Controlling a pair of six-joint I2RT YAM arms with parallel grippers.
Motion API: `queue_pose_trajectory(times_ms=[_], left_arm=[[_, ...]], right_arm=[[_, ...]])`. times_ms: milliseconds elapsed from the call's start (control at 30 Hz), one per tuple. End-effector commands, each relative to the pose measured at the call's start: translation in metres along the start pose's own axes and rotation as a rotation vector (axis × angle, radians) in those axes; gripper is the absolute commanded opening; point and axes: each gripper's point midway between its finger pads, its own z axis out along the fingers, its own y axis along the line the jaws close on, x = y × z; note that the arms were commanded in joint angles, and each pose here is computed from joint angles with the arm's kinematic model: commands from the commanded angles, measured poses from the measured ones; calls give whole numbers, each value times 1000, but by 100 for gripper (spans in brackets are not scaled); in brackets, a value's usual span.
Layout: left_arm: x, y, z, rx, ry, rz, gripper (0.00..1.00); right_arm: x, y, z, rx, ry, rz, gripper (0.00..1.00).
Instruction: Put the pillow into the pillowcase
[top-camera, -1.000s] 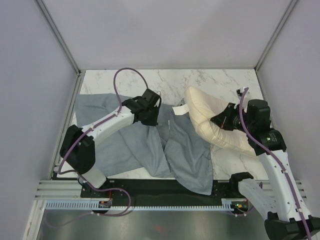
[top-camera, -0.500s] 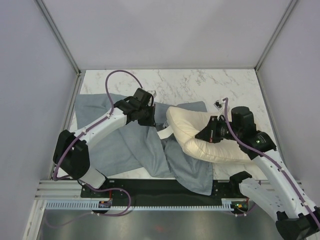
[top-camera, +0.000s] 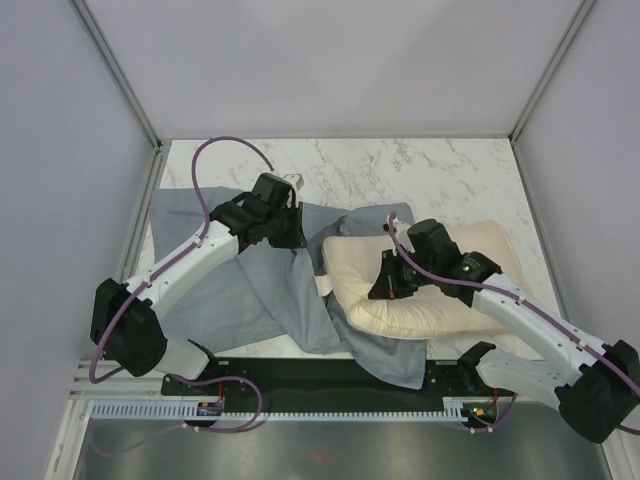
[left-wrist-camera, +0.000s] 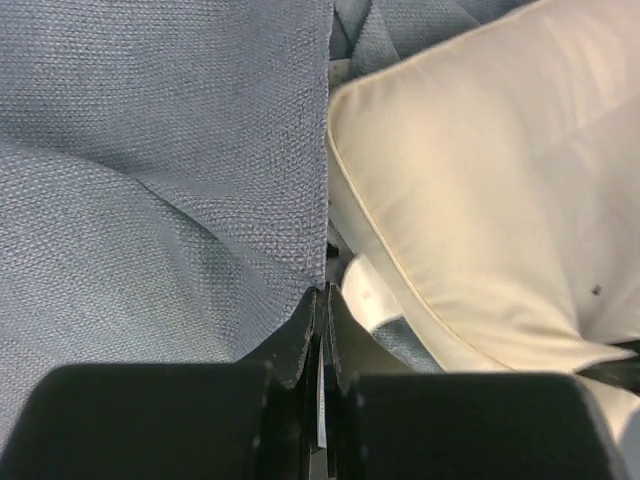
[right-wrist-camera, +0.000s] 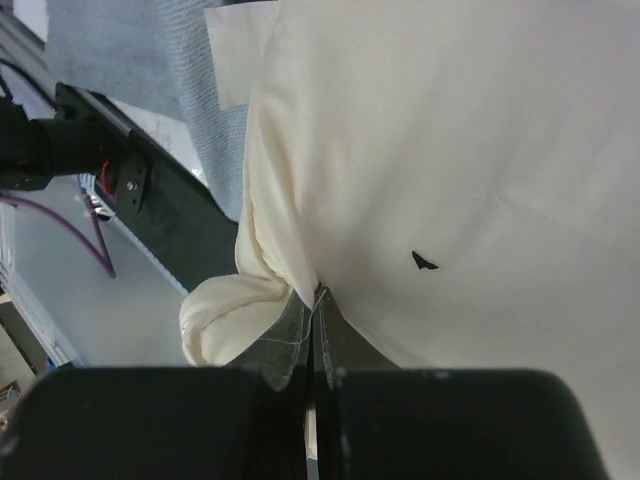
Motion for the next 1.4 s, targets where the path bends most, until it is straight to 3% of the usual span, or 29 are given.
queue_pose_trajectory(times_ms=[0,200,500,733,833,933,1067,1233,1367], left_arm=[[-5,-18,-17,81,-15,4,2],[10,-37,-20,169,40,26,2],[7,-58,-25,250,57,51,2],[4,-83,-43,379,74,65,2],[1,-95,-56,440,76,64,2],[1,-100,-62,460,78,49,2],[1,-108,-65,505,85,13,2],[0,-121,-70,582,91,-32,2],[4,-148,-84,791,145,-58,2]], right_arm=[[-36,-2,14,24,-105,-25,0],[-78,5,38,59,-126,-56,0],[-145,53,47,85,-212,-156,0],[-124,-5,104,233,-139,-111,0],[-119,-22,122,251,-174,-76,0],[-117,-24,135,213,-223,-9,0],[-129,-12,145,50,-402,119,0],[-123,-13,155,-52,-462,221,0],[-122,-9,153,-86,-470,219,0]])
